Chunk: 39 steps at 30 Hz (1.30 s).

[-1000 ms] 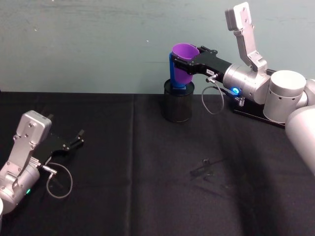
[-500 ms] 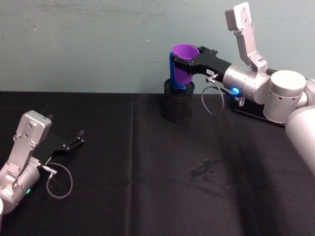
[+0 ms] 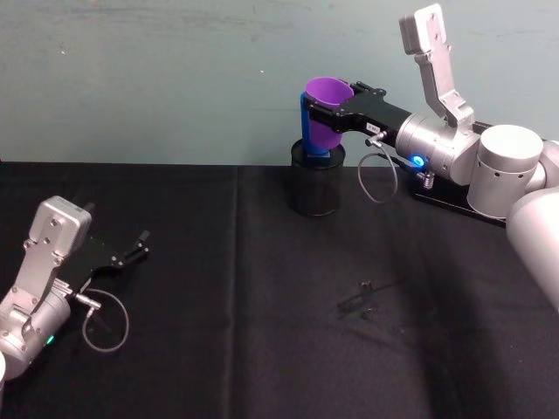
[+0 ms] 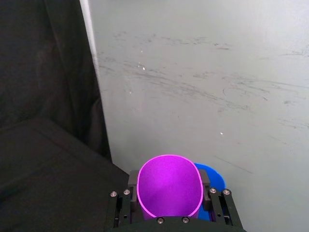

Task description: Pick up one cup with a gripper and tap it against the other cup.

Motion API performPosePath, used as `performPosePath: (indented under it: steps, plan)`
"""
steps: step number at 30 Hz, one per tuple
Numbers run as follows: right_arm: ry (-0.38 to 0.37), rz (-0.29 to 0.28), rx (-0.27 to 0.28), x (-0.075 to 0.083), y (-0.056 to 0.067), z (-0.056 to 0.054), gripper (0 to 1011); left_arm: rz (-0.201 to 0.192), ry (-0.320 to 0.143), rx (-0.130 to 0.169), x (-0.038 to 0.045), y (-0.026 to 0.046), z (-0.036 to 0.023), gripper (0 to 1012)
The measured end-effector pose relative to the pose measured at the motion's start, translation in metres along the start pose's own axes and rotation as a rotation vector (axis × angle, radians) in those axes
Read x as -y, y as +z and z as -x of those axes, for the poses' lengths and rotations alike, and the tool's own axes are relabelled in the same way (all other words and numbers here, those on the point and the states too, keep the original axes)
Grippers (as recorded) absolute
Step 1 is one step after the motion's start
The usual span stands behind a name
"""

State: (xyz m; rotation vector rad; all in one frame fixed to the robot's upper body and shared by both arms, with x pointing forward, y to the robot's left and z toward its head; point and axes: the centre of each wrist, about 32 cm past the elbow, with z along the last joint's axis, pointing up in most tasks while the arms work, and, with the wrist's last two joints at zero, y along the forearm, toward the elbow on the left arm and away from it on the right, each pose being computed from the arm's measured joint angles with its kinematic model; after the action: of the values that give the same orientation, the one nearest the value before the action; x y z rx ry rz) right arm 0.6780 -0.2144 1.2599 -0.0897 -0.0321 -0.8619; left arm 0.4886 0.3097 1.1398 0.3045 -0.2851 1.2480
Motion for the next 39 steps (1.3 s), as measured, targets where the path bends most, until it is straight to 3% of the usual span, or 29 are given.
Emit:
performPosePath:
  steps: [25,39]
  plan:
    - [0.006,-0.008,0.004,0.001,0.001,0.000,723,0.000,0.000,0.000,0.0000,0.0000,0.0000,1011]
    - [0.064,-0.023,-0.002,0.017,-0.001,0.008,722,0.000,0.000,0.000,0.0000,0.0000,0.0000,1011]
